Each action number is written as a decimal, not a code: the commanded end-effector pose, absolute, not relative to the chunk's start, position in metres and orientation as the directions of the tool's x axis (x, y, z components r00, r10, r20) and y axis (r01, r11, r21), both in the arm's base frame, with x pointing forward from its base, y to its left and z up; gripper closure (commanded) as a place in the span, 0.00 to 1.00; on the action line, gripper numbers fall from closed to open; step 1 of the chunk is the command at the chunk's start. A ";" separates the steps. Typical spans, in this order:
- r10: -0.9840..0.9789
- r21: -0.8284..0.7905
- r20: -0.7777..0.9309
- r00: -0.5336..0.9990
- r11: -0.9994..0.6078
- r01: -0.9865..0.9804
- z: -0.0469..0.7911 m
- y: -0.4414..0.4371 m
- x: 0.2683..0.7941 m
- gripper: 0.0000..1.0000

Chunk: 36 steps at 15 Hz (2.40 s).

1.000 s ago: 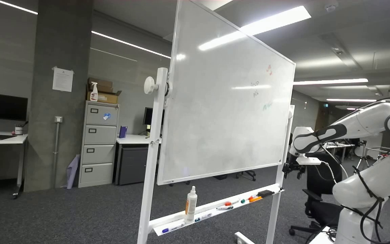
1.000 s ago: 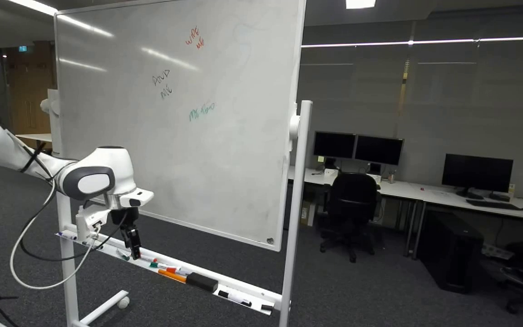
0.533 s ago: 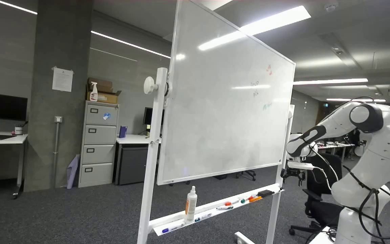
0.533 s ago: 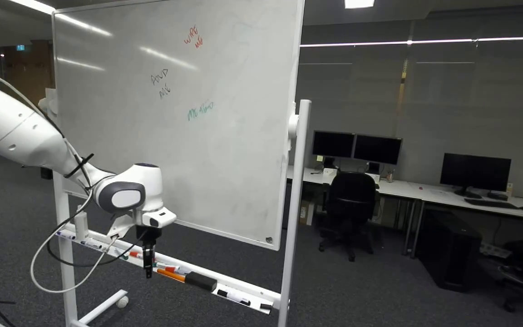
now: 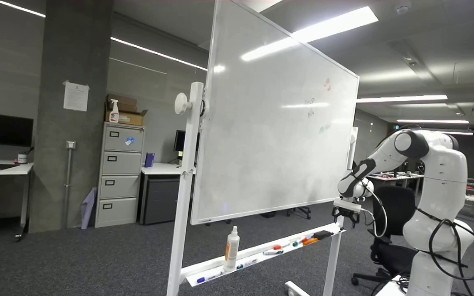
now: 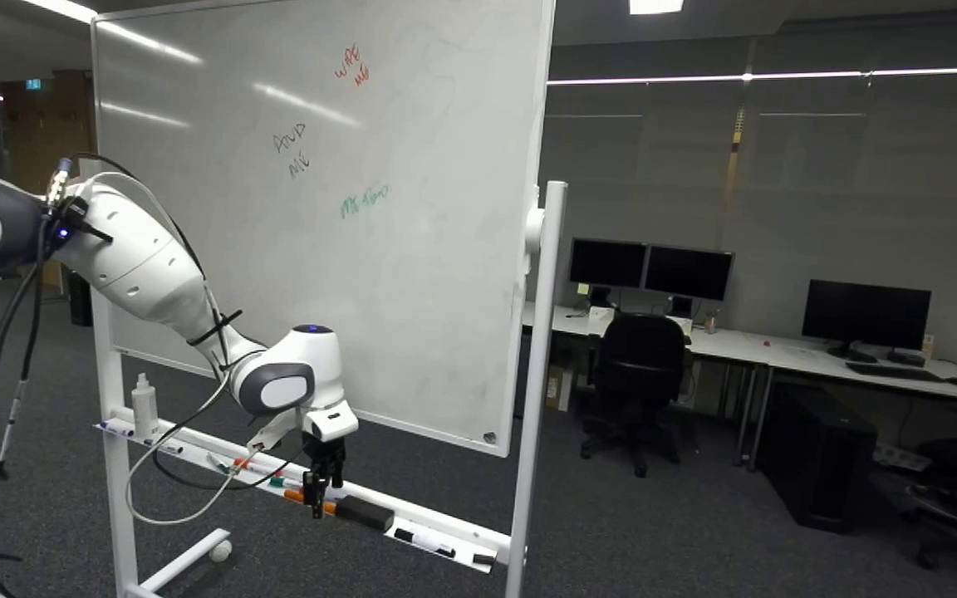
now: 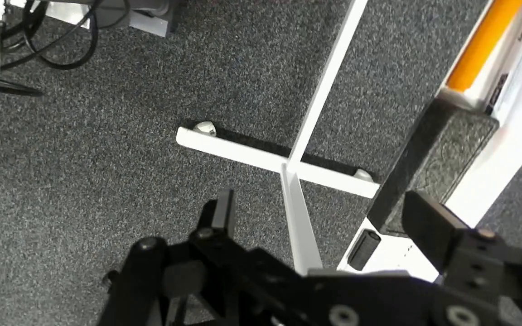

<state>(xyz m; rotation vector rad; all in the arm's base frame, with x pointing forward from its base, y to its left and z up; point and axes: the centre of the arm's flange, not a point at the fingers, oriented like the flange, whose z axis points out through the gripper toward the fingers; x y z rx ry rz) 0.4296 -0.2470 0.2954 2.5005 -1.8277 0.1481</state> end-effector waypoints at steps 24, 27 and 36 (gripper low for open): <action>-0.994 0.042 0.109 0.009 -0.005 -0.999 0.228 -0.247 0.537 0.00; -0.993 0.044 0.121 -0.002 0.007 -0.999 0.221 -0.251 0.543 0.00; -0.987 -0.067 0.158 0.018 -0.029 -0.997 0.211 -0.247 0.554 0.00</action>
